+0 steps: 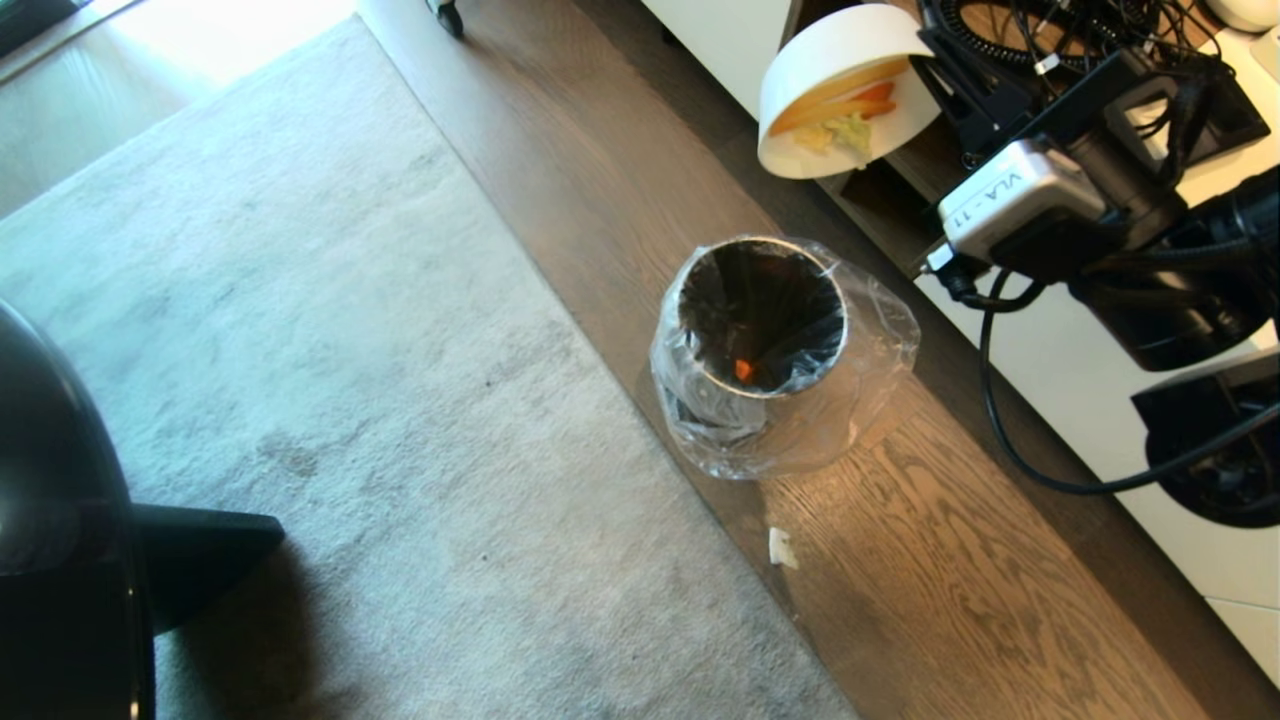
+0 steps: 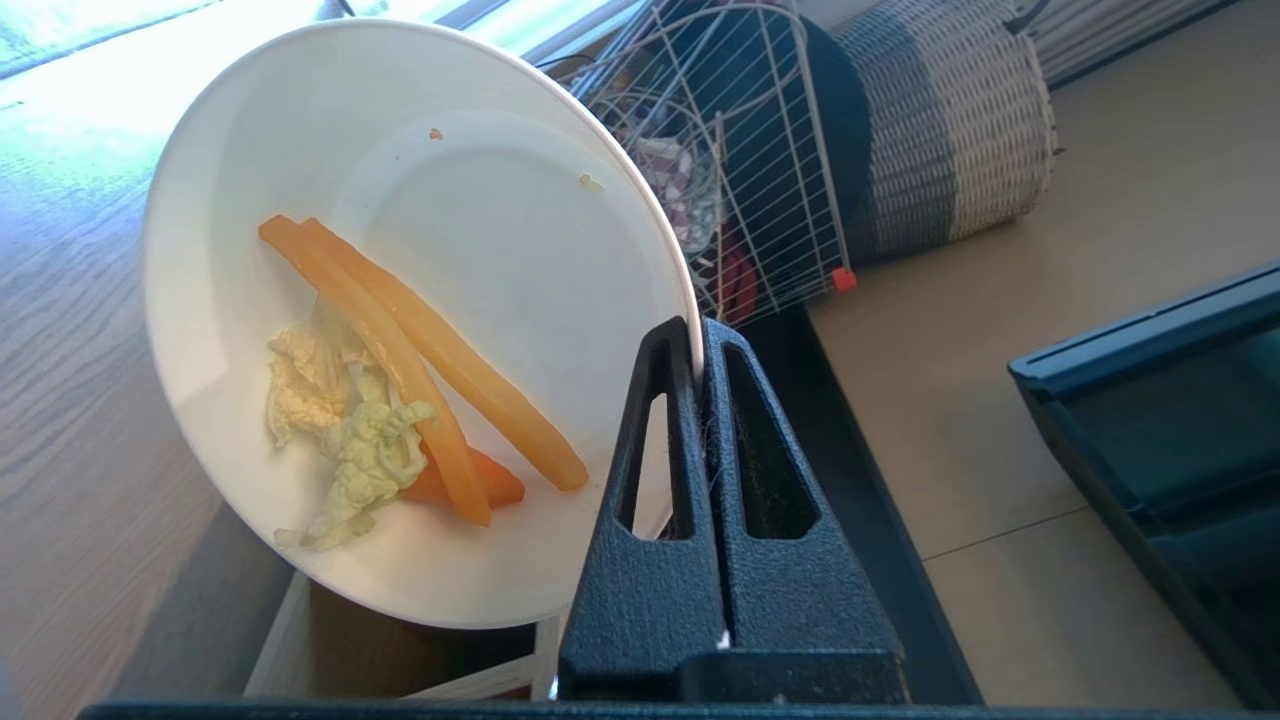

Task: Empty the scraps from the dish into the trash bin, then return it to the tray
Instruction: Pour the leftover food from the bowl into the trash can

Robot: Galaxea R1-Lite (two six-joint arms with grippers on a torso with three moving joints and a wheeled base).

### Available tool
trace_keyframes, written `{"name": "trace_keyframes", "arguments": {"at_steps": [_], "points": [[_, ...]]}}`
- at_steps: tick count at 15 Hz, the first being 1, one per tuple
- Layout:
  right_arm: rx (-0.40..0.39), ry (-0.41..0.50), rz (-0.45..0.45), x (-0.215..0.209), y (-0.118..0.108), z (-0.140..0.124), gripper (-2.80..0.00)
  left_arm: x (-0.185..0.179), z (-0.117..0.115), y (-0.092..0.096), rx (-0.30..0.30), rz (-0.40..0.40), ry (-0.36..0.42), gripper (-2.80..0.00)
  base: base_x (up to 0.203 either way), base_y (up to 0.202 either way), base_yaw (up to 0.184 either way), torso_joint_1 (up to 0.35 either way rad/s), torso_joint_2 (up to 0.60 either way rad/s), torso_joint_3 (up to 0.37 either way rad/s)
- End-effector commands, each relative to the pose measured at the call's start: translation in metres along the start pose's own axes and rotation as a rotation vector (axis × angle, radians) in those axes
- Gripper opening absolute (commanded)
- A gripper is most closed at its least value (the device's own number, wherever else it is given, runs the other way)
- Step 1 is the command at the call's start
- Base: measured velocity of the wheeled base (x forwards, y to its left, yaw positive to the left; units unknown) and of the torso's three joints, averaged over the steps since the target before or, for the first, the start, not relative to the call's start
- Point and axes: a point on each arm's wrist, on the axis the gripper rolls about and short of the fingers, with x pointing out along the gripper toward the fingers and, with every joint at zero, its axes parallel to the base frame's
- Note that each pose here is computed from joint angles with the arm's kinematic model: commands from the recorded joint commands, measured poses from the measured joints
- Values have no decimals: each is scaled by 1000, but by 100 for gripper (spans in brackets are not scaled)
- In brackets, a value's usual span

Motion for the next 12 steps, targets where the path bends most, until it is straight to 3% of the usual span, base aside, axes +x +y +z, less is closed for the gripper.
{"name": "trace_keyframes", "arguments": {"at_steps": [1,12], "points": [[-30,-18,-68,0,-15,4,-280,0,0,0,-2,0,-1,-280,0,0,0,0,0,0],[3,-102,-193,22,-39,27,-280,0,0,0,0,0,-1,-280,0,0,0,0,0,0]]}}
